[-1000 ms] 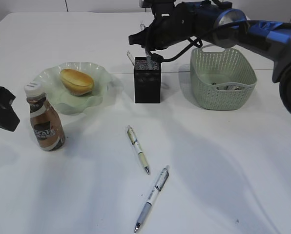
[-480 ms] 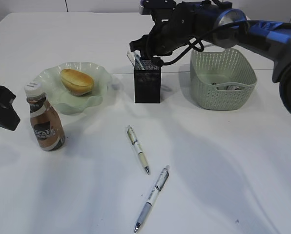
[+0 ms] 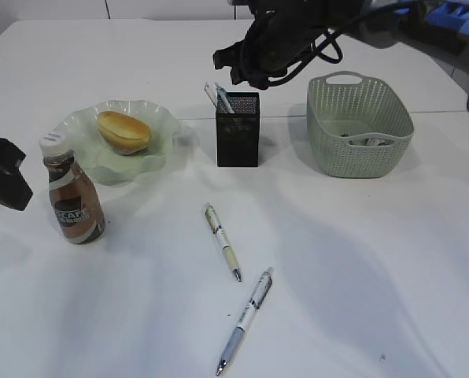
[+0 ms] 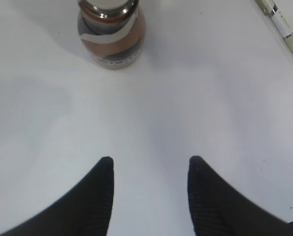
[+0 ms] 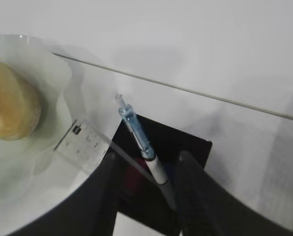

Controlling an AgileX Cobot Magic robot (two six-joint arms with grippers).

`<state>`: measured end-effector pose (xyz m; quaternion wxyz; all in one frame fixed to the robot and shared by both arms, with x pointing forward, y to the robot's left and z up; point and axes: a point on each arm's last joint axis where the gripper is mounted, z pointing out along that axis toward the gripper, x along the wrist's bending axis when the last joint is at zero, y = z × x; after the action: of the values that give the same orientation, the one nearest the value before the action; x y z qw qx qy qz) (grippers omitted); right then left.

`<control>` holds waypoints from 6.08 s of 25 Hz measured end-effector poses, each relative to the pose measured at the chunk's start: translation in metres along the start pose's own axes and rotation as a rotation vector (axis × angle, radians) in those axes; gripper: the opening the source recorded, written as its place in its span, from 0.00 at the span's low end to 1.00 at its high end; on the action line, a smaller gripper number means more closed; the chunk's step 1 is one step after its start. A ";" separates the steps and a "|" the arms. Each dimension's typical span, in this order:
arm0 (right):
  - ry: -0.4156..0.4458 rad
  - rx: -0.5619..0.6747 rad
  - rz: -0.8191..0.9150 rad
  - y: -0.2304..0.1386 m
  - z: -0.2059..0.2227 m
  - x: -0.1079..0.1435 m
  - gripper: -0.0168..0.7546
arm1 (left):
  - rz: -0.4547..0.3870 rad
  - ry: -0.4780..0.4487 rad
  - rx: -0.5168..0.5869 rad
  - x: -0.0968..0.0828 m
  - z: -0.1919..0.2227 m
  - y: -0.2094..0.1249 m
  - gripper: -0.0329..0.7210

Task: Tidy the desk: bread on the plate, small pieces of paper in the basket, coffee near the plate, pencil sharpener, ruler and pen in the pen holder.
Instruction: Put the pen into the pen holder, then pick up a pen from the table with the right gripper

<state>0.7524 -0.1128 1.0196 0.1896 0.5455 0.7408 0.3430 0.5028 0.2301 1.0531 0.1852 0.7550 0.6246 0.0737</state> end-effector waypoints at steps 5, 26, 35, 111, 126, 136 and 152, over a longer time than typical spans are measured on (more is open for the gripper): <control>0.006 0.117 -0.005 0.002 -0.031 0.003 0.43 | 0.000 0.000 -0.004 0.000 0.000 0.000 0.49; 0.065 0.425 -0.103 -0.030 -0.044 0.076 0.41 | 0.000 0.001 -0.043 0.000 0.000 0.004 0.49; 0.085 0.447 -0.142 -0.040 -0.044 0.103 0.39 | 0.000 0.001 -0.043 0.000 0.000 0.004 0.49; -0.087 0.736 -0.127 -0.139 0.041 0.114 0.36 | 0.002 0.001 -0.049 0.000 0.000 0.004 0.49; -0.088 0.736 -0.124 -0.139 0.041 0.114 0.18 | 0.002 0.001 -0.049 0.000 0.000 0.004 0.49; -0.083 0.715 -0.122 -0.133 0.040 0.116 0.15 | 0.002 0.001 -0.051 0.000 0.000 0.005 0.49; -0.023 0.512 -0.135 -0.077 0.014 0.127 0.15 | 0.002 0.001 -0.052 0.000 0.000 0.005 0.49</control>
<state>0.6671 -0.0021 0.9668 0.0761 0.5290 0.8360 0.1247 0.5071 0.2295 1.0549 0.2043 0.7505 0.6220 0.0904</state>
